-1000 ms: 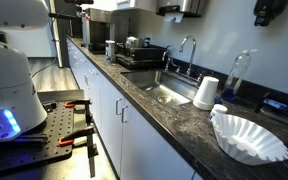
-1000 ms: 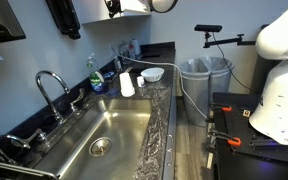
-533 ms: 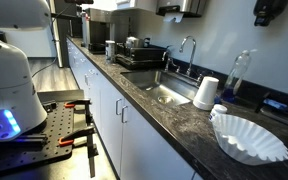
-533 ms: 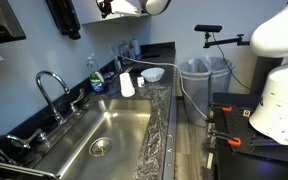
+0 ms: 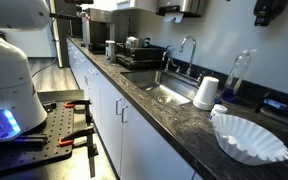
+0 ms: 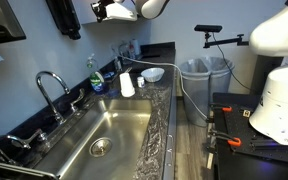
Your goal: Press the switch
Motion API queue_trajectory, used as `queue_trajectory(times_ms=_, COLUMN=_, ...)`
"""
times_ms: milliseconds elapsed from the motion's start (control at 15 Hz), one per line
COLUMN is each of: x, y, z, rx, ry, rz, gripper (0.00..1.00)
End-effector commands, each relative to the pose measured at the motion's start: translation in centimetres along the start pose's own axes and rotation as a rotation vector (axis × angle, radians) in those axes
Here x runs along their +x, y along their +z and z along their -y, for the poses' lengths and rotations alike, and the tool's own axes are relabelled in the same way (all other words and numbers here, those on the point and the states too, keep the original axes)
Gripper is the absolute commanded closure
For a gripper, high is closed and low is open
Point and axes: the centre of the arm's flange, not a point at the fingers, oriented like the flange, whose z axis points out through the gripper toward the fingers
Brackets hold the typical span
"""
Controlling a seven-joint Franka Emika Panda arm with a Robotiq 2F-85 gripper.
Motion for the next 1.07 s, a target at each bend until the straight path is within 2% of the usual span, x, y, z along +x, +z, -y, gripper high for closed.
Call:
queue_trajectory(times_ms=0, x=0.0, y=0.0, z=0.0, rx=-0.001, ry=0.000, rz=-0.001, gripper=0.99)
queue_trajectory(times_ms=600, x=1.1, y=5.3, z=-1.8, rx=-0.042, ry=0.101, rz=-0.017, gripper=1.00)
queue_trajectory(times_ms=1000, x=1.0, y=8.9, z=-2.6, rx=-0.031, ry=0.149, rz=-0.019, gripper=1.00)
